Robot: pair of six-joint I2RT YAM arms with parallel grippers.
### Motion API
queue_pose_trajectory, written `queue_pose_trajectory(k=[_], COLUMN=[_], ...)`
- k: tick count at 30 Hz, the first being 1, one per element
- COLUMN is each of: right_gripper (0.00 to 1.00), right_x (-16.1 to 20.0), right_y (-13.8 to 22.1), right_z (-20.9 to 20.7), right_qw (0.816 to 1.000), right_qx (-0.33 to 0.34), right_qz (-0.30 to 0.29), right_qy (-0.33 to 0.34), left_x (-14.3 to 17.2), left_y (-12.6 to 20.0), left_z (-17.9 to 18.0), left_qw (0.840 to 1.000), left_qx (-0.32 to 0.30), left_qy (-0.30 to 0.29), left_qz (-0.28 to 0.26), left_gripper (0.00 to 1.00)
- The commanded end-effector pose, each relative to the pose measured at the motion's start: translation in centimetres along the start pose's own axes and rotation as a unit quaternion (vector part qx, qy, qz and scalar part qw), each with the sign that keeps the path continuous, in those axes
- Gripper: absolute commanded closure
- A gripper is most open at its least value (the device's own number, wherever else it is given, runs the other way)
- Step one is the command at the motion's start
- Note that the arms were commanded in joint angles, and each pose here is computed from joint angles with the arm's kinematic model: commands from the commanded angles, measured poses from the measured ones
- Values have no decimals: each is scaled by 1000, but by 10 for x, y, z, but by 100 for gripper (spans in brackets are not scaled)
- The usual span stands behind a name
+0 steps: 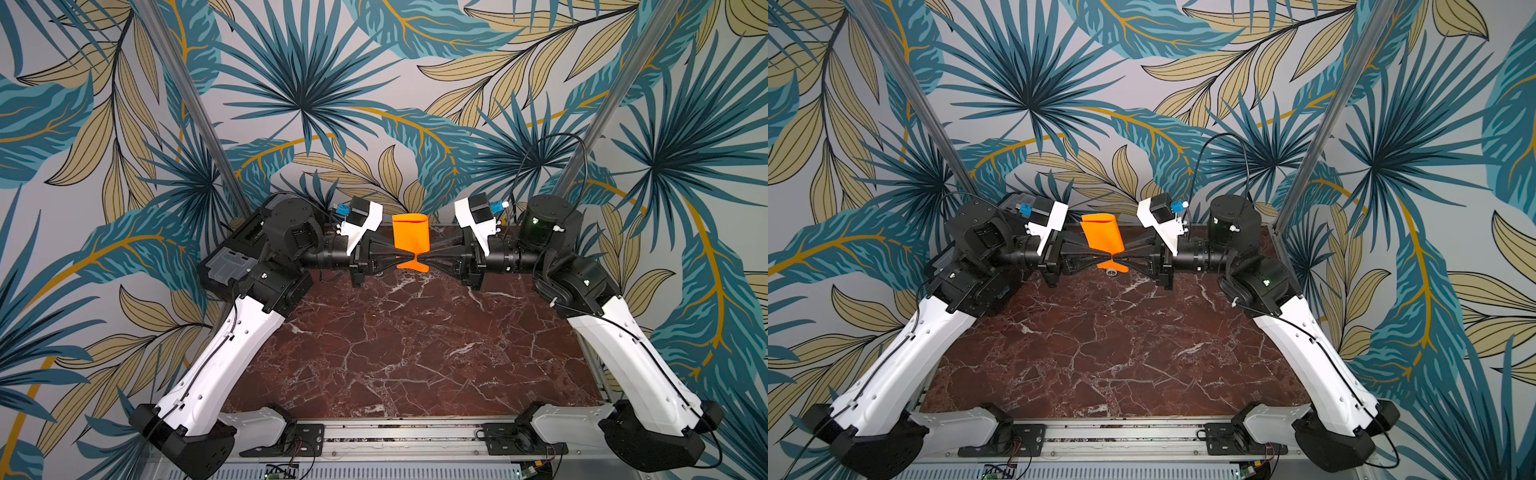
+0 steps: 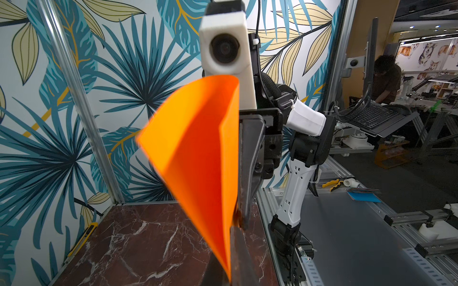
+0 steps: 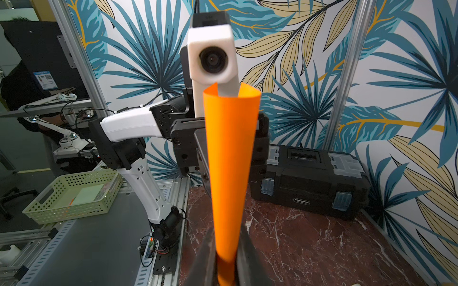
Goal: Fold the square paper along the opposite sides
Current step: Smooth out the paper.
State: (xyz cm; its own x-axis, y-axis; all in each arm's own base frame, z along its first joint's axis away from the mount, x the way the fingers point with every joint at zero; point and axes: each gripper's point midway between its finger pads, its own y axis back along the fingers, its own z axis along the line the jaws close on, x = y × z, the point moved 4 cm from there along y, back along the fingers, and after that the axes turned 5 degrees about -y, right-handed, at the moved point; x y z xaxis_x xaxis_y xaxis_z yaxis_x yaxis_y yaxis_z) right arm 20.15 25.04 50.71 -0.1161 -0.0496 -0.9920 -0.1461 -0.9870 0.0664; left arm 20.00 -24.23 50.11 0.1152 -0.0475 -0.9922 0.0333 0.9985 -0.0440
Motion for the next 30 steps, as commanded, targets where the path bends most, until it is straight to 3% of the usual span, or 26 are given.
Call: queue_pose_trajectory(k=[1,7,14,17,20,30], right_gripper=[83,100,100,86,79,80], right_x=[8,7,6,4,0,-8], right_y=[-3,-3,-1,-1,-1,-1], right_z=[-5,-6,-3,-4,-4,-4], right_qw=[1000,1000,1000,1000,1000,1000], right_qx=[3,10,7,9,11,8], right_qz=[11,9,7,6,2,-5], right_qy=[-8,-6,-5,-5,-3,2], left_x=[-24,-23,-21,-20,-19,-14], left_y=[7,7,6,6,5,4], left_z=[-10,-9,-8,-7,-7,-4], left_qw=[999,999,999,999,1000,1000], left_qx=[-6,-6,-8,-7,-6,-4], left_qy=[-36,-35,-33,-31,-29,-23], left_qz=[-15,-14,-13,-12,-11,-6], left_gripper=[100,100,100,100,100,100])
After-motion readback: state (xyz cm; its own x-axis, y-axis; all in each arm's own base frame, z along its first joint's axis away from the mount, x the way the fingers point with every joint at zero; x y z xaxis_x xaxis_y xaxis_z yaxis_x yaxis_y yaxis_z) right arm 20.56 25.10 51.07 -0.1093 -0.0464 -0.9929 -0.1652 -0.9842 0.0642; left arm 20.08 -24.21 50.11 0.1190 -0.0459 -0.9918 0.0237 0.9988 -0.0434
